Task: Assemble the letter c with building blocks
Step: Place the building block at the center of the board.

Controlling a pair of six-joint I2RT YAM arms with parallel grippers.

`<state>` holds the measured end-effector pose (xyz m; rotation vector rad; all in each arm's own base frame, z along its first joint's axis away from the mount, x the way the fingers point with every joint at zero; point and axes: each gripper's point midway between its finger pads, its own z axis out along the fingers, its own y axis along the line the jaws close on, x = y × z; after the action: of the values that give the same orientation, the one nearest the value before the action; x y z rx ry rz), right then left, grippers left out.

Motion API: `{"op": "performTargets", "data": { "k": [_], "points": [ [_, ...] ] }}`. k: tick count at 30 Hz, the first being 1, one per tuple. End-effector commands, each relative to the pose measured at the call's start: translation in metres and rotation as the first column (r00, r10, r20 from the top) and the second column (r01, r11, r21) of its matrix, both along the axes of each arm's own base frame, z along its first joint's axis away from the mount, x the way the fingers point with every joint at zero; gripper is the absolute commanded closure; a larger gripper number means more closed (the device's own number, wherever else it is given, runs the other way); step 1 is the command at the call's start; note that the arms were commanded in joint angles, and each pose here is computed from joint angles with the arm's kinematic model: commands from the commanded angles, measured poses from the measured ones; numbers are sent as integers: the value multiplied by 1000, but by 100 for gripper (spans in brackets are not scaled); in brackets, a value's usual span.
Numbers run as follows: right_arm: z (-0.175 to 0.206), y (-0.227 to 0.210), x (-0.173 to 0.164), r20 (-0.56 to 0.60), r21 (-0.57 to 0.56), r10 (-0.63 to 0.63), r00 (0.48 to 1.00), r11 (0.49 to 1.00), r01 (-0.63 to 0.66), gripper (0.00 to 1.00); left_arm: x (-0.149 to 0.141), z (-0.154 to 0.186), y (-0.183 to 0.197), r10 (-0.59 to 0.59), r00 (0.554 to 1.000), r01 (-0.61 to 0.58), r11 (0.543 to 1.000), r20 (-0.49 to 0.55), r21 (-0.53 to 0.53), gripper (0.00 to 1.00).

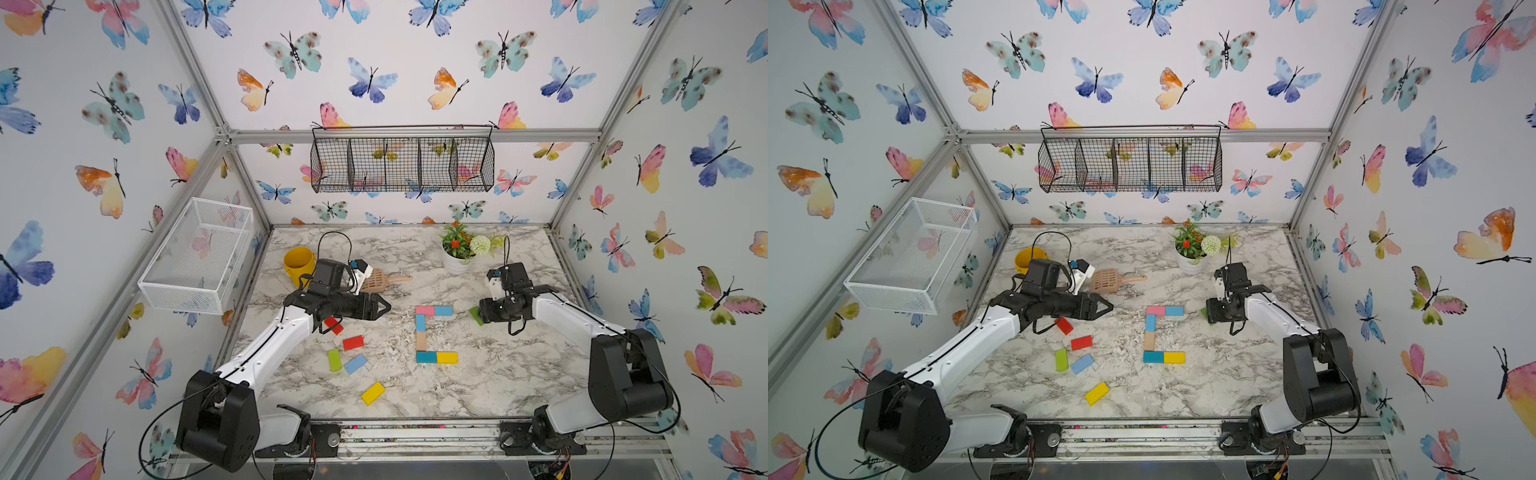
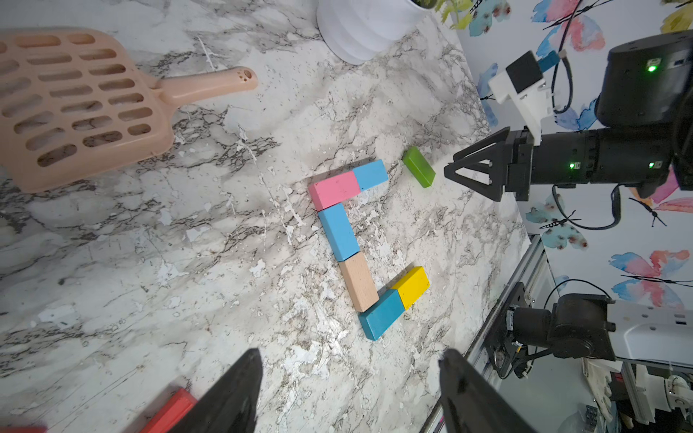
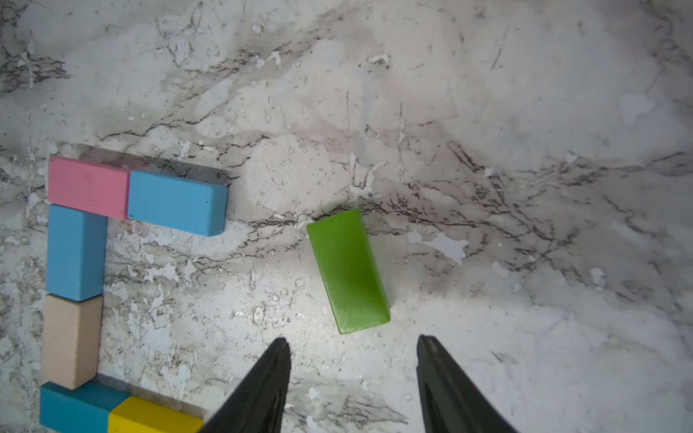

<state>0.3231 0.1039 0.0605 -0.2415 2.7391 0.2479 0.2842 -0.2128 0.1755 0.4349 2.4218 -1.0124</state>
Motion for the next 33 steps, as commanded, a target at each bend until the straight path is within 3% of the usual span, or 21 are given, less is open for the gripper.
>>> {"op": "performTargets", "data": {
  "k": [1, 20, 26, 33],
  "points": [
    [-15, -1, -2, -29, -23, -28, 999, 999, 27, 42, 0, -6, 0, 0, 1000, 0, 1000, -22, -10, 24],
    [-40, 13, 0, -85, -54, 6, 996, 998, -11, 38, 2, -5, 2, 7, 1000, -8, 1000, -30, -22, 25],
    [-46, 16, 1, -94, -50, 8, 996, 999, -13, 51, 2, -6, 3, 8, 999, -8, 1000, -33, -23, 25],
    [-49, 12, 1, -98, -66, -26, 995, 998, 20, 60, 3, -6, 4, 11, 999, -12, 1000, -36, -25, 25]
  ]
}}
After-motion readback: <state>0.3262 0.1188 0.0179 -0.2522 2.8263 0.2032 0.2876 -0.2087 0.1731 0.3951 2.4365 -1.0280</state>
